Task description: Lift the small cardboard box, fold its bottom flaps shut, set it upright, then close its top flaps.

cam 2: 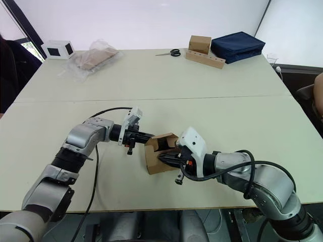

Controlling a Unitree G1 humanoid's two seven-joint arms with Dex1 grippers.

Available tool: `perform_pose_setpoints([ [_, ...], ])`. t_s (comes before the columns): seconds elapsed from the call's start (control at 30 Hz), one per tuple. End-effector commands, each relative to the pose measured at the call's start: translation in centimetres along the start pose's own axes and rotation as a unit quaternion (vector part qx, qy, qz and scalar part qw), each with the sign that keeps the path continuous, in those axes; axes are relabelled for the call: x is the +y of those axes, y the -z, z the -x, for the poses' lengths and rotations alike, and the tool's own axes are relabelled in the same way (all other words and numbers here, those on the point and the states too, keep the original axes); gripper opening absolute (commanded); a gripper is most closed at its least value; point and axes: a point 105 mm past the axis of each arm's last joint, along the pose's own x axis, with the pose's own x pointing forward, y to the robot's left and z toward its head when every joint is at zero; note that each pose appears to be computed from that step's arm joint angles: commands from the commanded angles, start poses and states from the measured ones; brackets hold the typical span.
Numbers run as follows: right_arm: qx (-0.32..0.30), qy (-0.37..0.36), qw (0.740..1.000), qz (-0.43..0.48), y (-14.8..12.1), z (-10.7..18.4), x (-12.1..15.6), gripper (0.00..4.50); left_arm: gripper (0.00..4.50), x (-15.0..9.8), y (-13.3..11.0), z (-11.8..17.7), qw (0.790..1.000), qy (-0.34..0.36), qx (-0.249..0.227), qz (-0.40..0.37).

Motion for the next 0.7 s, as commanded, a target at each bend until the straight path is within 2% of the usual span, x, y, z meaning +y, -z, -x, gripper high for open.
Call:
perform_pose_setpoints([
  [0.03,0.002,-0.005,1.000,0.001,0.1,-0.2,0.0,0.00,0.02,-0.5,-1.3,-0.1,0.999,0.003,-0.025,-0.023],
  [0.4,0.009,-0.004,1.000,-0.019,0.7,0.2,-0.2,0.00,0.02,-0.4,-2.0,-1.2,0.999,0.004,-0.038,-0.029],
  [0.53,0.007,0.004,1.000,-0.024,0.7,0.3,-0.6,0.00,0.02,0.5,-2.2,-1.2,0.998,-0.019,-0.042,-0.035],
  [0.7,0.007,0.005,1.000,-0.025,0.7,0.4,-0.9,0.00,0.02,2.2,-3.4,1.5,0.993,-0.083,-0.064,-0.047],
])
